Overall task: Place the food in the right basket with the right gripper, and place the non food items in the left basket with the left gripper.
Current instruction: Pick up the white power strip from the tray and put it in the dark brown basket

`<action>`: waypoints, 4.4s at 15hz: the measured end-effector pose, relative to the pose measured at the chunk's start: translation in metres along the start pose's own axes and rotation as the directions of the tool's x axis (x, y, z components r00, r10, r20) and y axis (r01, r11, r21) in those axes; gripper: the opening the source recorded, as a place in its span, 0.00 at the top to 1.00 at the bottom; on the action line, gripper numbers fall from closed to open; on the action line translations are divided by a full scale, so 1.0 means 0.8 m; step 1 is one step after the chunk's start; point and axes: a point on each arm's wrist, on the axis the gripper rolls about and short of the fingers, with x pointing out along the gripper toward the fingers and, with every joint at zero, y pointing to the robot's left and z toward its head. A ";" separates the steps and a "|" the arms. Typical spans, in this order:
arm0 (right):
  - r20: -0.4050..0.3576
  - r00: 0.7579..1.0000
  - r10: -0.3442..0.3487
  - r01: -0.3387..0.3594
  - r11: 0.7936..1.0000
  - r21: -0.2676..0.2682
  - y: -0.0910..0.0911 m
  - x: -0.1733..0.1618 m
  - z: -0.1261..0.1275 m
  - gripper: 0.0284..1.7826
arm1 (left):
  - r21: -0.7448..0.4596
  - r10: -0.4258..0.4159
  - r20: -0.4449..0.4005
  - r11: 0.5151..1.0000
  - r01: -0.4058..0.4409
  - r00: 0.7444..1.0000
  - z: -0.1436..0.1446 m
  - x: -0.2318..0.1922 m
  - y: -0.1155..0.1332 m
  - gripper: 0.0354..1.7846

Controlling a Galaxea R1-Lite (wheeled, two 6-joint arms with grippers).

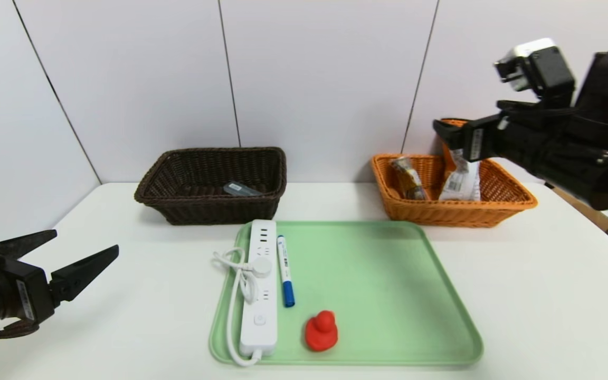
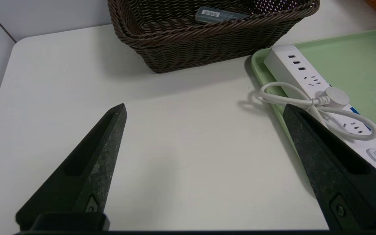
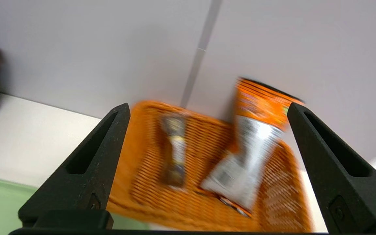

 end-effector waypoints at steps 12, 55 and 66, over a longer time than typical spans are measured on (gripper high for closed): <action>-0.141 0.978 -0.151 0.166 0.981 0.099 -0.058 -0.157 -0.090 0.05 | 0.045 -0.340 -0.034 0.939 0.341 0.940 0.048 0.060 -0.054 0.06; -0.145 0.987 -0.072 0.088 0.991 0.105 -0.054 -0.158 -0.096 0.05 | 0.813 -0.348 -0.476 0.177 0.555 0.808 -0.043 0.215 -0.105 0.29; -0.134 0.988 -0.071 0.085 0.991 0.106 -0.054 -0.158 -0.093 0.05 | 0.812 -0.346 -0.477 0.179 0.555 0.808 -0.045 0.216 -0.104 0.93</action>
